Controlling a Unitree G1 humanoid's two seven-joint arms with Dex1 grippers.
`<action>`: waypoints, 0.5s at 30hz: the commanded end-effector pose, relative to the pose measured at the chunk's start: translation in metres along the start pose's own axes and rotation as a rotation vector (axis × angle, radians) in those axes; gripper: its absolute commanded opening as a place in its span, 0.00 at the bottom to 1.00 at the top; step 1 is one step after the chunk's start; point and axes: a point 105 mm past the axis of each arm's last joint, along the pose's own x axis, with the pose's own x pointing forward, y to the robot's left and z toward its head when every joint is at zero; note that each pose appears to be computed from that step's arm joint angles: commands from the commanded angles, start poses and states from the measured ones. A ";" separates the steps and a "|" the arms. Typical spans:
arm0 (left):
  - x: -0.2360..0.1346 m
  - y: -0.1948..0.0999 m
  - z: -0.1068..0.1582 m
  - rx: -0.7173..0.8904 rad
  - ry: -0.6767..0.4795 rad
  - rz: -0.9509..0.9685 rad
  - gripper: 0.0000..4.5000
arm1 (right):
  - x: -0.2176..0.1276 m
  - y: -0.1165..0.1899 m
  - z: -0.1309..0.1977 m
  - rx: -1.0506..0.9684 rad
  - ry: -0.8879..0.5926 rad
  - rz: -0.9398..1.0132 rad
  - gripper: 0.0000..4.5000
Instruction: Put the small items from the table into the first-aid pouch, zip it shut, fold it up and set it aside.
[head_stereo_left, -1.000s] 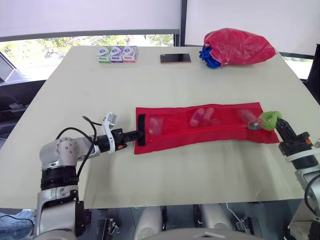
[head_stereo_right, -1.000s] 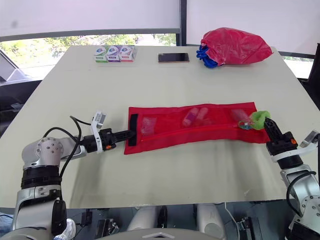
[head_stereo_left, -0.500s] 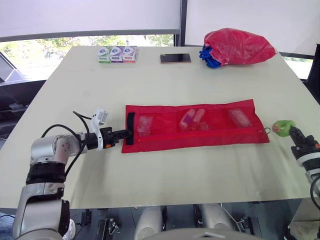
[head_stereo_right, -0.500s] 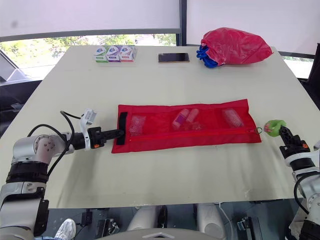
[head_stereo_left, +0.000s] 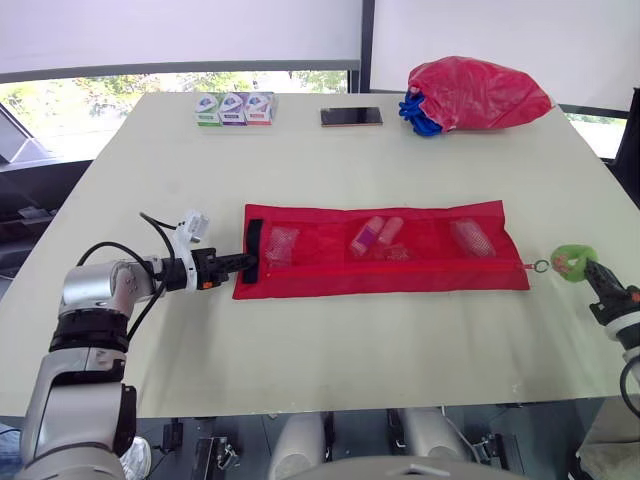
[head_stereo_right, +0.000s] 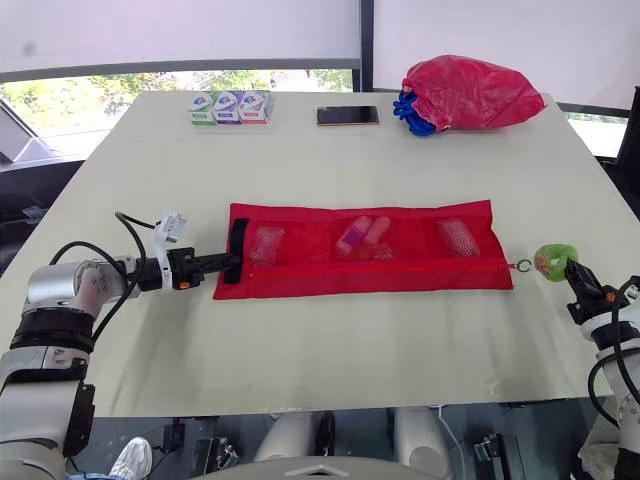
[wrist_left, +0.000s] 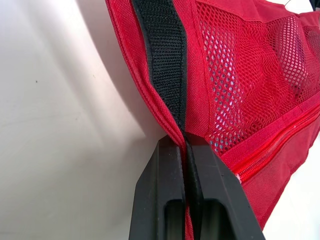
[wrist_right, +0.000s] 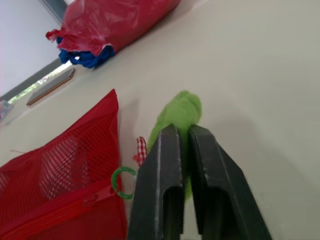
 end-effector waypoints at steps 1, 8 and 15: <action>-0.012 0.018 -0.011 -0.012 0.041 0.100 0.00 | -0.009 -0.003 0.021 -0.090 -0.024 0.062 0.49; -0.019 0.024 -0.003 0.060 -0.001 0.131 0.20 | -0.016 0.009 0.020 -0.135 0.092 0.195 1.00; -0.036 0.016 0.012 0.249 -0.040 0.111 0.86 | -0.025 0.049 -0.026 -0.048 0.290 0.307 1.00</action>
